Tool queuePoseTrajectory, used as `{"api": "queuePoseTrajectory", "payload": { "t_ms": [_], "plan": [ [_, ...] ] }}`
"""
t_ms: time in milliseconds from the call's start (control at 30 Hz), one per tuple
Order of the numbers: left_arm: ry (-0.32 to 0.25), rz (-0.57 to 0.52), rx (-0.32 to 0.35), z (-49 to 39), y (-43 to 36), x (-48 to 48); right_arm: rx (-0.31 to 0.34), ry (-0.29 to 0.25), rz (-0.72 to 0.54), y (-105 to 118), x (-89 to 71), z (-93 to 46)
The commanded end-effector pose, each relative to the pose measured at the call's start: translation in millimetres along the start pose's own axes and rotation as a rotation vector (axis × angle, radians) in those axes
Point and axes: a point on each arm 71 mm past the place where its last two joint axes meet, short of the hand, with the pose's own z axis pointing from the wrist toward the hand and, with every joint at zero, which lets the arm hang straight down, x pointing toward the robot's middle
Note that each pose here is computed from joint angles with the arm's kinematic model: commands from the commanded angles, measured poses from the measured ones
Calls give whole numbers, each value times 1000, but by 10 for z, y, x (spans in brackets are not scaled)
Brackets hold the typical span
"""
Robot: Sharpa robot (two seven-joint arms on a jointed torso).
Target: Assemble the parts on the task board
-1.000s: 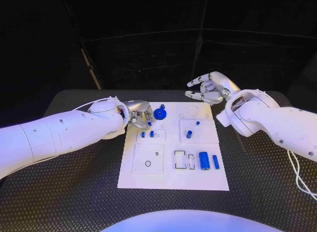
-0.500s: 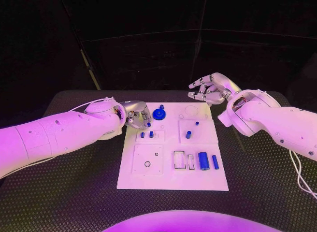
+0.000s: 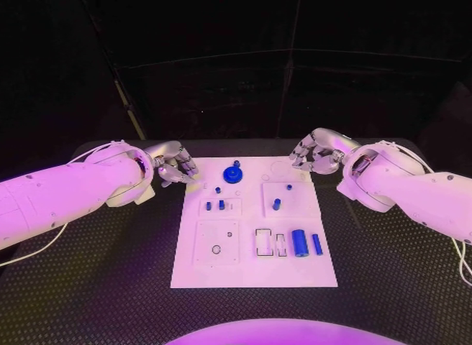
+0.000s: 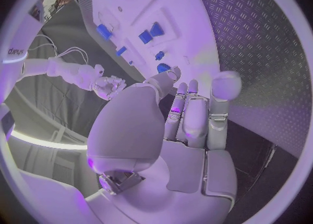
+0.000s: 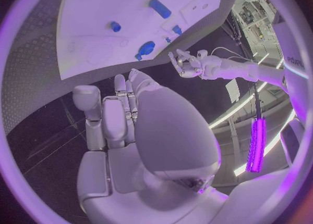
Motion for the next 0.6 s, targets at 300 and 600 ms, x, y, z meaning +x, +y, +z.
{"api": "queuePoseTrajectory", "payload": {
  "t_ms": [300,600],
  "plan": [
    [-92,-828,181,-208,-64,-81,-27,74,-333,66,223,-86],
    [-71,-943,218,-258,-135,-21,-45,101,-353,139,382,-60]
  ]
}}
